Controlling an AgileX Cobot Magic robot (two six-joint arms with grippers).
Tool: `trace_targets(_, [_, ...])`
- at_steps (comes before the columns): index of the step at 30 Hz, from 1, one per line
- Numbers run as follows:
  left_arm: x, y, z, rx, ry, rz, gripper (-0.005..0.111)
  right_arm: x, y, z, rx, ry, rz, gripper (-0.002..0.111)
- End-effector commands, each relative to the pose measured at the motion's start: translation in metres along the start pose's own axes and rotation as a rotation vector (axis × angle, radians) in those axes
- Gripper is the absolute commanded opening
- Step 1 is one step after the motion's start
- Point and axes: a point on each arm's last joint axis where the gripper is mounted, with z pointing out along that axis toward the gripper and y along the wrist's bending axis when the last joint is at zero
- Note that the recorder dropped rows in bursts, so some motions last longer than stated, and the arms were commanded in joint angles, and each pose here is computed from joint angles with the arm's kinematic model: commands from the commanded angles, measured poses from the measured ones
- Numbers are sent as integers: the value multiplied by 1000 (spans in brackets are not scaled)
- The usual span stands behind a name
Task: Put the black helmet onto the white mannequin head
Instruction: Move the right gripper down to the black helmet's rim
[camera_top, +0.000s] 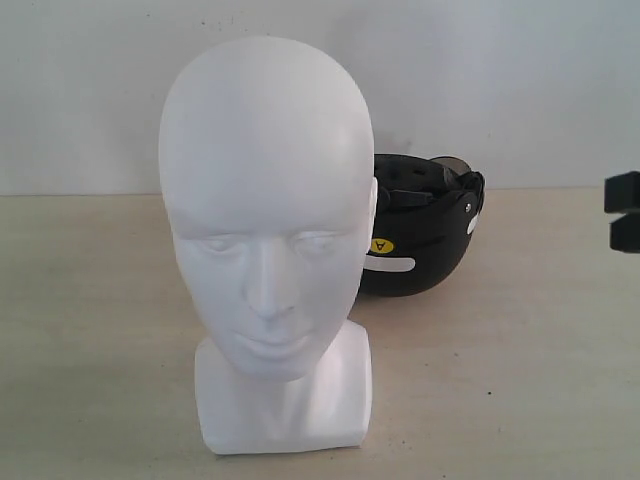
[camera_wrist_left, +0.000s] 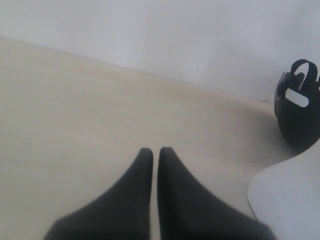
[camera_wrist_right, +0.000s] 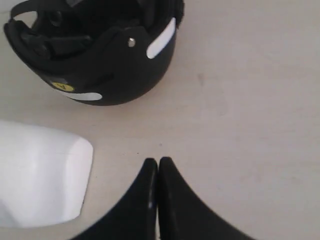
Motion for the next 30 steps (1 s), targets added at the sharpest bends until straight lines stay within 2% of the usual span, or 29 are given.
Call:
trace_targets(1, [1,0,0,9,0,4,4,-26,1,15,-26,7,-20,2])
trace_targets(4, [1,0,0,9,0,4,4,-44,-2,32,-21,8,2,6])
trace_targets(7, [1,0,0,9,0,4,4,-64,-3,48,-29,16,10,16])
trace_targets(11, [1,0,0,9,0,4,4,-90,-6,76,-39,8,51,52])
trace_targets(13, [1,0,0,9,0,4,4,-100,-8,89,-45,0,70,64])
trace_targets(23, [1,0,0,9,0,4,4,-125,-26,171,-56,98,139,62])
trace_targets(30, [1,0,0,9,0,4,4,-135,-29,207,-80,125,153,62])
